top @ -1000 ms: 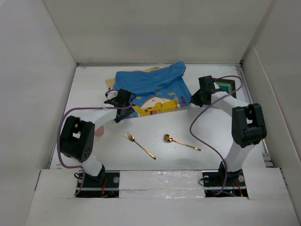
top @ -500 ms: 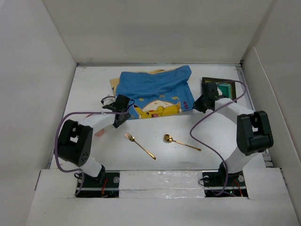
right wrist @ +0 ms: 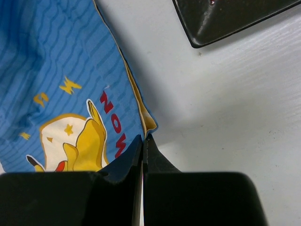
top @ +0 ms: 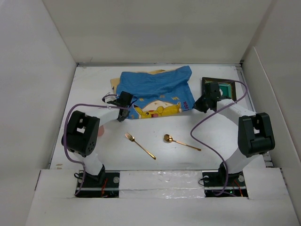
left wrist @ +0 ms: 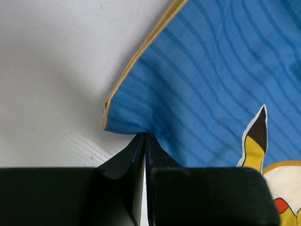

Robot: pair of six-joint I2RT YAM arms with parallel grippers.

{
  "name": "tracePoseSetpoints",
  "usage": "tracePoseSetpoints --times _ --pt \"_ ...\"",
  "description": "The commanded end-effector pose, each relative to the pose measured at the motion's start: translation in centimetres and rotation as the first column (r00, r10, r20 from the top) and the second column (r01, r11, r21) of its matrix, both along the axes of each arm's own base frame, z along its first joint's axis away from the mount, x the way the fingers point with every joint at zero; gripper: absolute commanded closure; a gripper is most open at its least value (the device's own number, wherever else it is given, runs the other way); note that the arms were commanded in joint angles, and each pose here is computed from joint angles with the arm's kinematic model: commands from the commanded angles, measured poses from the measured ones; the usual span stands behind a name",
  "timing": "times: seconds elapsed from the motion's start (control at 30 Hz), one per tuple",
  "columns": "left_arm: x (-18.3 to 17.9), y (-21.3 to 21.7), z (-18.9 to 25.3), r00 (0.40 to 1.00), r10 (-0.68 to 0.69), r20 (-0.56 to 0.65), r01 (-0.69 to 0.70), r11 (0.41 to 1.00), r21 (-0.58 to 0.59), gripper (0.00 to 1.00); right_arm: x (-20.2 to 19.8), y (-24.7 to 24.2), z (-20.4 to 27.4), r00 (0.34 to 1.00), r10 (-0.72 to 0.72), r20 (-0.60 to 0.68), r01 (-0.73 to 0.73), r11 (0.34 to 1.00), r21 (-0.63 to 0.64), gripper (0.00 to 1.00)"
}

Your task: Set the dinner table for one person

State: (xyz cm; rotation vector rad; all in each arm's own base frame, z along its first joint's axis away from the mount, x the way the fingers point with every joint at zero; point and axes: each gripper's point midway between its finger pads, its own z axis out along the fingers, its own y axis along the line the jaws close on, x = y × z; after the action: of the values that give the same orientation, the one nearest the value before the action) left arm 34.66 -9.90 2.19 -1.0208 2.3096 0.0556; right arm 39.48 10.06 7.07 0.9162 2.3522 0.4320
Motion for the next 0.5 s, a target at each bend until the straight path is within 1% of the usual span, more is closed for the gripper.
tracePoseSetpoints --times 0.0,0.03,0.1,0.13,0.17,0.2,0.23,0.3,0.33,0.37,0.43,0.47 --pt "-0.5 0.7 -0.9 0.999 0.028 -0.029 -0.027 0.999 0.031 1.0 0.5 0.0 2.0 0.997 0.022 0.069 -0.022 1.0 0.006 1.0" --pt "-0.4 0.8 -0.8 0.999 0.023 -0.026 -0.022 0.999 0.036 1.0 0.4 0.0 2.1 0.997 0.028 0.071 -0.028 1.0 0.001 1.0" --pt "0.5 0.6 1.3 1.0 0.009 0.028 -0.01 1.0 0.028 1.0 0.4 0.0 2.6 0.996 0.035 0.084 -0.034 0.999 -0.003 1.0" --pt "1.0 0.7 2.4 0.998 -0.012 0.056 0.009 0.999 0.047 1.0 0.5 -0.1 3.1 0.994 0.043 0.096 -0.042 0.999 -0.009 1.0" --pt "2.3 0.4 5.4 0.989 -0.022 0.144 0.018 0.999 0.032 1.0 0.2 0.5 3.3 0.994 0.065 0.092 -0.066 0.998 0.012 1.0" --pt "2.9 0.5 7.2 0.982 -0.036 0.187 0.029 0.999 0.042 1.0 0.4 0.7 4.2 0.991 0.08 0.111 -0.083 0.996 0.019 1.0" --pt "3.9 0.6 10.8 0.962 -0.053 0.269 0.039 0.997 0.059 1.0 0.5 0.9 5.5 0.985 0.1 0.138 -0.104 0.994 0.018 1.0" --pt "4.7 0.8 14.2 0.938 -0.066 0.339 0.042 0.996 0.075 1.0 0.3 0.9 6.7 0.982 0.104 0.158 -0.107 0.994 0.014 1.0" --pt "4.9 1.0 15.8 0.928 -0.073 0.366 0.044 0.995 0.088 1.0 0.5 0.8 7.9 0.977 0.109 0.182 -0.113 0.994 0.008 1.0" --pt "5.1 1.0 18.6 0.906 -0.09 0.414 0.056 0.994 0.094 1.0 0.2 0.8 9.4 0.971 0.114 0.209 -0.118 0.993 0.005 1.0" --pt "5.2 1.2 21.4 0.881 -0.097 0.463 0.058 0.993 0.098 1.0 0.0 1.1 11.7 0.958 0.134 0.252 -0.138 0.99 -0.003 1.0" --pt "5.0 1.3 24.3 0.851 -0.107 0.515 0.065 0.993 0.1 1.0 -0.7 1.0 13.4 0.951 0.136 0.278 -0.14 0.99 -0.006 1.0"
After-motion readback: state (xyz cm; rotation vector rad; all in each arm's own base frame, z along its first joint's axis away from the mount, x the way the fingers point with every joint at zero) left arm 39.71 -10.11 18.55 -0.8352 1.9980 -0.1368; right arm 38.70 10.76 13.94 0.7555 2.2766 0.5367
